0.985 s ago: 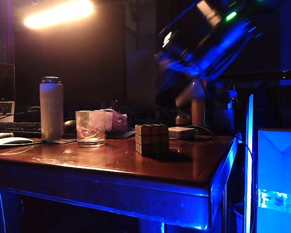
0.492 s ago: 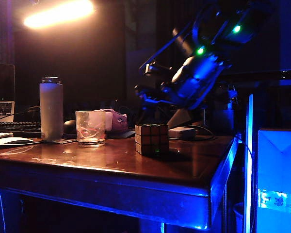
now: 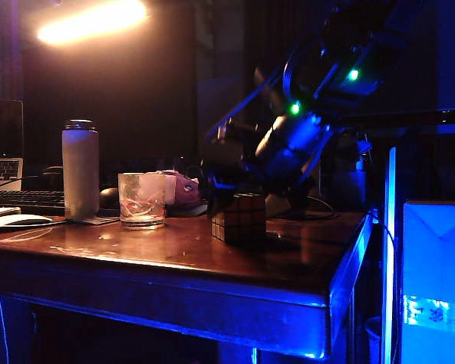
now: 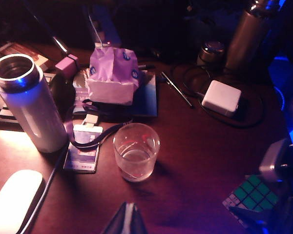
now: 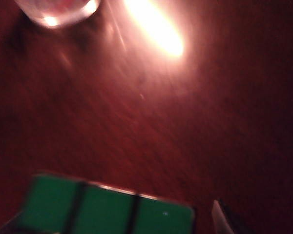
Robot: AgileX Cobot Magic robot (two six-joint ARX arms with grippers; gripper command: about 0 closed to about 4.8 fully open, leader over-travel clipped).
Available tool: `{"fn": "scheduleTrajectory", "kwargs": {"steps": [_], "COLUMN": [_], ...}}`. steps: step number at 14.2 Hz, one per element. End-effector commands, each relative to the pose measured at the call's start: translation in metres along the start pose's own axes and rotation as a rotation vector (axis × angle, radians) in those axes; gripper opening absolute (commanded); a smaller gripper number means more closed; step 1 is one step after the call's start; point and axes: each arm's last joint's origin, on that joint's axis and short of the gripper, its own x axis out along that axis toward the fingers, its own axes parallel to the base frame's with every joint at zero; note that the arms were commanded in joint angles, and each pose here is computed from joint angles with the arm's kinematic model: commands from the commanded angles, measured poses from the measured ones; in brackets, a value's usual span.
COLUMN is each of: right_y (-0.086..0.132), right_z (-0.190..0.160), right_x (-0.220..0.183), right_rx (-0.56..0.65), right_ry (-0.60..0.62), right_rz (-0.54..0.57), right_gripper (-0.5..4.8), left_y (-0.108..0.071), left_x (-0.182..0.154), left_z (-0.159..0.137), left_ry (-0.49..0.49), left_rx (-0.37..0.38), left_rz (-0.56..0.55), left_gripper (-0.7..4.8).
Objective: Stack the Rubik's Cube on top of the glass cup.
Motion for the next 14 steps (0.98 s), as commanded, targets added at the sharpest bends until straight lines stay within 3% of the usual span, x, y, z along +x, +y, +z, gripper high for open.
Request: {"fn": "scheduleTrajectory", "kwargs": {"steps": [1,3,10,11,13,14], "right_y": [-0.0002,0.0008,0.0006,0.0006,0.0006,0.0006], "right_z": [0.0011,0.0062,0.0018,0.0024,0.0022,0.0023], "right_x": [0.0091,0.0087,0.0075,0.0075,0.0075,0.0075], "right_rx": [0.001,0.000,0.004,0.003,0.003,0.003], "right_ry": [0.012,0.006,0.055,0.050,0.050,0.050], "right_rz": [-0.006,-0.001,-0.002,-0.002,-0.002,-0.002], "right_gripper": [4.79,4.49,4.47,4.08,1.95,1.93], "left_y": [-0.0004,-0.0004,-0.0005,-0.0005,-0.0005,-0.0005], "left_x": [-0.0016,-0.0016,-0.0016,-0.0016,-0.0016,-0.0018], "left_z": [0.0024,0.0018,0.0007,0.0007,0.0006,0.0006], "left_ry": [-0.016,-0.010,0.002,0.002,0.003,0.002], "left_rx": [0.004,0.002,0.000,0.000,0.000,0.000], "left_rz": [-0.004,-0.004,-0.005,-0.005,-0.005,-0.005], "left_gripper": [-0.03,-0.03,-0.03,-0.03,-0.03,-0.03]}}
